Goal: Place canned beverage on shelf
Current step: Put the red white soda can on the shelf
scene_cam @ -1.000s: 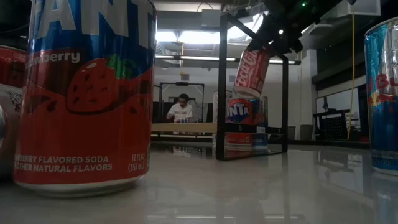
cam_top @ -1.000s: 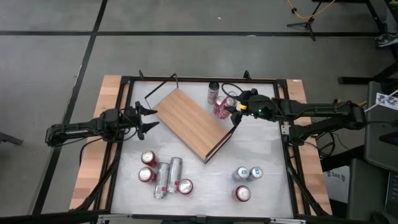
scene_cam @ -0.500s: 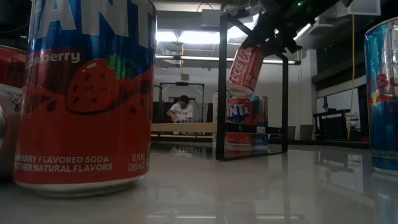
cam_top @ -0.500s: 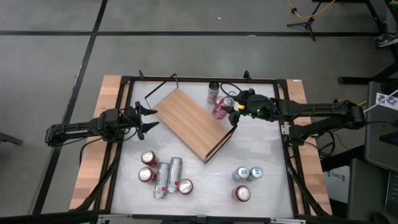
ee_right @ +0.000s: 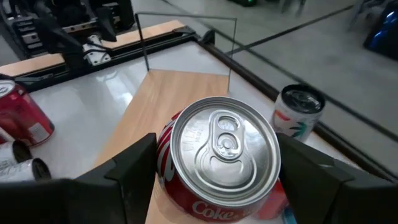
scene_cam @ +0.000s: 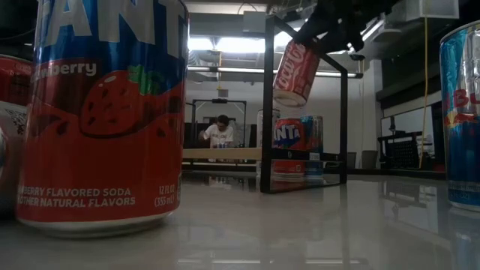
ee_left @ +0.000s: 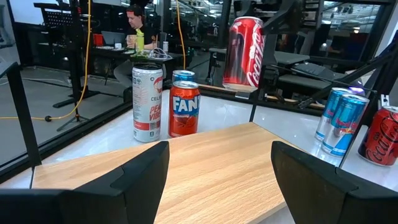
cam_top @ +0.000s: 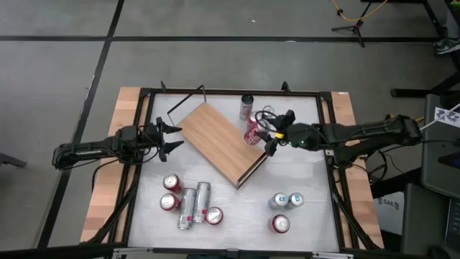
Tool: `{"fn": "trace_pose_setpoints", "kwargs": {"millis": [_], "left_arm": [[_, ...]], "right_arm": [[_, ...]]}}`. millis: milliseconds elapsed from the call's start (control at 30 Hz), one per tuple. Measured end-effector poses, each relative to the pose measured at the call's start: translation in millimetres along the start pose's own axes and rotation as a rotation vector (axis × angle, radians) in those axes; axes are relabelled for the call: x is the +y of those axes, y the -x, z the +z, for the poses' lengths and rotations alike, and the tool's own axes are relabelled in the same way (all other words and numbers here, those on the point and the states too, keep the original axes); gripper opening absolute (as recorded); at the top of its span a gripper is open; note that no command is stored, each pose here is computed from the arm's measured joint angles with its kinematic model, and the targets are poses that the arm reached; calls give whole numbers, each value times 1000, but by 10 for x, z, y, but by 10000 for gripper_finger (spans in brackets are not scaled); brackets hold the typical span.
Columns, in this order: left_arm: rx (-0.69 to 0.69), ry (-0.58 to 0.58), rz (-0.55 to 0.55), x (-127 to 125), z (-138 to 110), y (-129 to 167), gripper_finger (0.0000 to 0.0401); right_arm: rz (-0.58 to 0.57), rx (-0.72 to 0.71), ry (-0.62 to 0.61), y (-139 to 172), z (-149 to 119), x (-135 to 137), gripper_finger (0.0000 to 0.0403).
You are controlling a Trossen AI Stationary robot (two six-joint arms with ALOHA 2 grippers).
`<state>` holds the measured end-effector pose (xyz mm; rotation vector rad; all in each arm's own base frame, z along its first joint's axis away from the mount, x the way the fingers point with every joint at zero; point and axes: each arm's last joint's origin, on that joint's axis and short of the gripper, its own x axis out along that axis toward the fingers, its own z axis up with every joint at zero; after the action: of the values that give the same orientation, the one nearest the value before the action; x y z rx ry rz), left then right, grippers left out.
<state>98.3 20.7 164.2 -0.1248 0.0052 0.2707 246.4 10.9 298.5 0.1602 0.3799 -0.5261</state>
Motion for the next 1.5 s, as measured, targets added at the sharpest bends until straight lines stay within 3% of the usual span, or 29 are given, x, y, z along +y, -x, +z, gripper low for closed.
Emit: {"fn": "trace_pose_setpoints", "kwargs": {"millis": [300, 667, 967, 1500], "left_arm": [[0, 0, 0, 0, 0, 0, 276], [-3, 6, 4, 1, 3, 0, 276], [-135, 21, 33, -1, 127, 9, 276], [-208, 56, 39, -7, 203, -16, 276]], "right_arm": [[-38, -32, 31, 80, -49, 134, 275], [-60, 74, 112, -208, -277, 272, 275], [-12, 111, 122, -257, -326, 310, 275], [7, 142, 124, -295, -348, 297, 275]]}}
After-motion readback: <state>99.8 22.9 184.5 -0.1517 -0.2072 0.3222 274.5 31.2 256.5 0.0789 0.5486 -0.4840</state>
